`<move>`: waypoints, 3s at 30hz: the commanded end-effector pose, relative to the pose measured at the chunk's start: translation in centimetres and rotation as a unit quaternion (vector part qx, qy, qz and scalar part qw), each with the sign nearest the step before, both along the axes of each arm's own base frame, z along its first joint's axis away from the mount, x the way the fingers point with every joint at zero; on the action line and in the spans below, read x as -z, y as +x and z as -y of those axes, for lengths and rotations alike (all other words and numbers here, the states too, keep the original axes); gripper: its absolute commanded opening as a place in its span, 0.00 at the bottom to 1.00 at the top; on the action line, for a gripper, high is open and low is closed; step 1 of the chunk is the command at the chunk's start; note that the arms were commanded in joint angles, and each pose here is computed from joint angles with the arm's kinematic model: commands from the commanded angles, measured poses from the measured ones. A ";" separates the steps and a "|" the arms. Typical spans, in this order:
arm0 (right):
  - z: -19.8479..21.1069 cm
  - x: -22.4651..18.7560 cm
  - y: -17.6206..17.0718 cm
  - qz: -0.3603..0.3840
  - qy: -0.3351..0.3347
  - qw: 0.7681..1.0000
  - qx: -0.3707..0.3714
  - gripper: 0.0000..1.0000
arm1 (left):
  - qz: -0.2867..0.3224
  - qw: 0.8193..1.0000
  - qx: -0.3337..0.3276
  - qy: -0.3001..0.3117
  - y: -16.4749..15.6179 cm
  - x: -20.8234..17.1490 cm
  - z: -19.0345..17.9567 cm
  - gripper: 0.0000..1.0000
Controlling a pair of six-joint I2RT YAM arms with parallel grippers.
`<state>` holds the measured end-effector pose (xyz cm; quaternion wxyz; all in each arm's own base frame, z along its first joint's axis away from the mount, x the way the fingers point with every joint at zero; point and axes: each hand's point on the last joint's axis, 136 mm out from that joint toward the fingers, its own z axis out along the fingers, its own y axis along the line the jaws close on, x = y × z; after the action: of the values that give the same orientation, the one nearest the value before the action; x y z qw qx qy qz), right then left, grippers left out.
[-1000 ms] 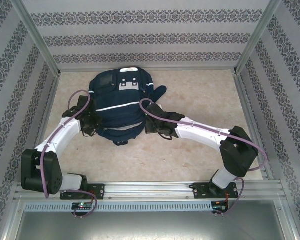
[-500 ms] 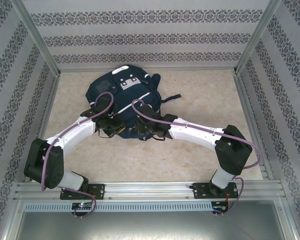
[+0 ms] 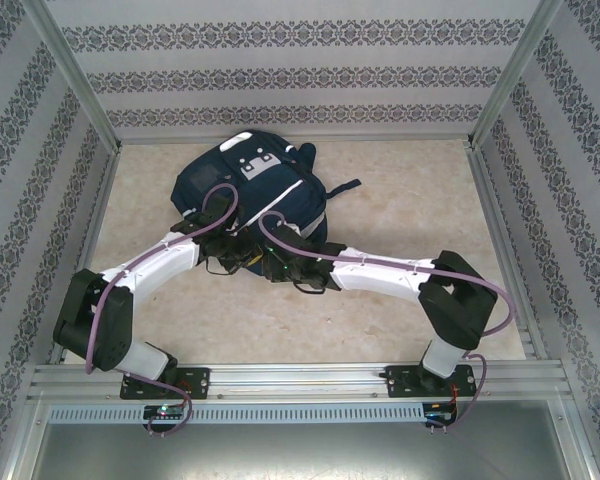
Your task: Pack the student bag
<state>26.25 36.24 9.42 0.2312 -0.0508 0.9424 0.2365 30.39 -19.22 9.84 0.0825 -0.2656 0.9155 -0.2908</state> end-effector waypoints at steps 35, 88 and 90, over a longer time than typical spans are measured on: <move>2.1 2.8 4.2 0.061 -0.122 0.988 0.070 0.21 | 0.049 0.998 0.015 -0.034 1.5 -3.0 1.7 0.00; 1.8 -1.4 1.6 0.053 -0.077 0.996 0.001 0.00 | -0.022 0.990 -0.108 -0.088 -0.5 -3.4 -1.3 0.47; 1.8 -1.5 1.5 0.053 -0.075 0.996 0.001 0.00 | -0.027 0.990 -0.110 -0.079 -0.1 -2.7 -0.7 0.48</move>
<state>27.84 33.72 10.30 0.2723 -0.0689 0.9471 0.1554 28.41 -16.63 12.86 0.0615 -0.3584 0.8701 -0.3327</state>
